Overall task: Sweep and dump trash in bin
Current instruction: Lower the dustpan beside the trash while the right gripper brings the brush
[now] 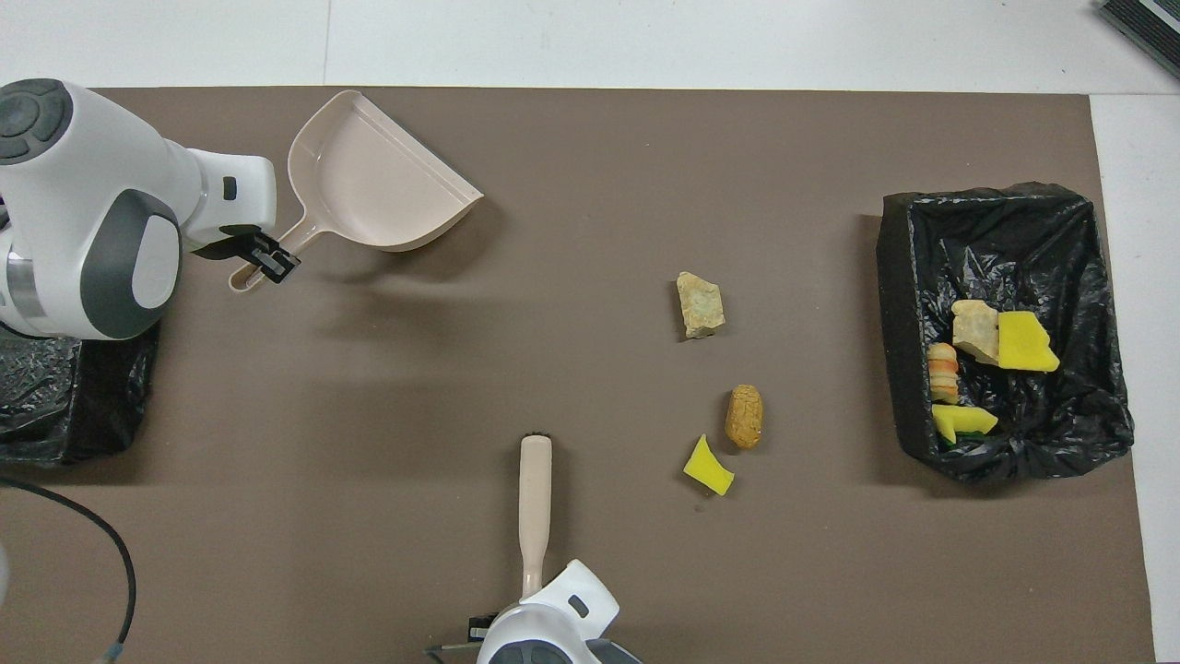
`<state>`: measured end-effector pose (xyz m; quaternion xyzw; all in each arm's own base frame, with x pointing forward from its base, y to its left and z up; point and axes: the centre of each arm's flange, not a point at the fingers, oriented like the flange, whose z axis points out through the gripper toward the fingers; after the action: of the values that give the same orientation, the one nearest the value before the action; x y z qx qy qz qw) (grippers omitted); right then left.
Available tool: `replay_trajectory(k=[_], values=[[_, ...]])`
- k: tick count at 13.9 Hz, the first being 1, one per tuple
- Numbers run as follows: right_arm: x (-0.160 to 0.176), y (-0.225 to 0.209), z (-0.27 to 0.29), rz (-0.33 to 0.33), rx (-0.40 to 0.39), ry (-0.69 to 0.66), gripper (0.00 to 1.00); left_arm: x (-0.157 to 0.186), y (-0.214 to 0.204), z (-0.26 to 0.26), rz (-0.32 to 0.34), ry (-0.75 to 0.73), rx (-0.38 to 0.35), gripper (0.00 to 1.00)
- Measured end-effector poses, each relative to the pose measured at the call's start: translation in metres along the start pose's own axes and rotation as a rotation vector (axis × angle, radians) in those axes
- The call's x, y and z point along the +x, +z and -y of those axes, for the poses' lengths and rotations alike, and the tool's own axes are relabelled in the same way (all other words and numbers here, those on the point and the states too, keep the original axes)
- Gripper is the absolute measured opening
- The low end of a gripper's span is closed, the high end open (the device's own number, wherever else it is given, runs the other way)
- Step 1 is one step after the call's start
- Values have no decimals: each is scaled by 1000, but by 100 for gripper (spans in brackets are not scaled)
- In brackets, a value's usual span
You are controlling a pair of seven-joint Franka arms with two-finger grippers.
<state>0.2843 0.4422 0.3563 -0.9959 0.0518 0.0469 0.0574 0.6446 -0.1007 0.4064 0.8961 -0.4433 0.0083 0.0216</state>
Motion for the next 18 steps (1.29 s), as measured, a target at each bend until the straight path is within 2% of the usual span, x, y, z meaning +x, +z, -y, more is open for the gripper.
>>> replay_trajectory(k=[3,5,9,11,14,18], values=[[35,-37,-25,-33,24,83,27,-2,9,-14,27,174,-26,32],[49,-59,-52,-6,-28,141,27,2,13,-34,45,257,-35,32],[63,-105,-117,45,-131,254,27,19,22,-97,123,412,-18,32],[70,-107,-144,68,-178,295,27,27,24,-131,143,471,-15,32],[88,-91,-193,148,-231,276,27,31,25,-177,166,537,-13,32],[79,-71,-230,191,-262,281,27,35,30,-243,188,537,-2,32]])
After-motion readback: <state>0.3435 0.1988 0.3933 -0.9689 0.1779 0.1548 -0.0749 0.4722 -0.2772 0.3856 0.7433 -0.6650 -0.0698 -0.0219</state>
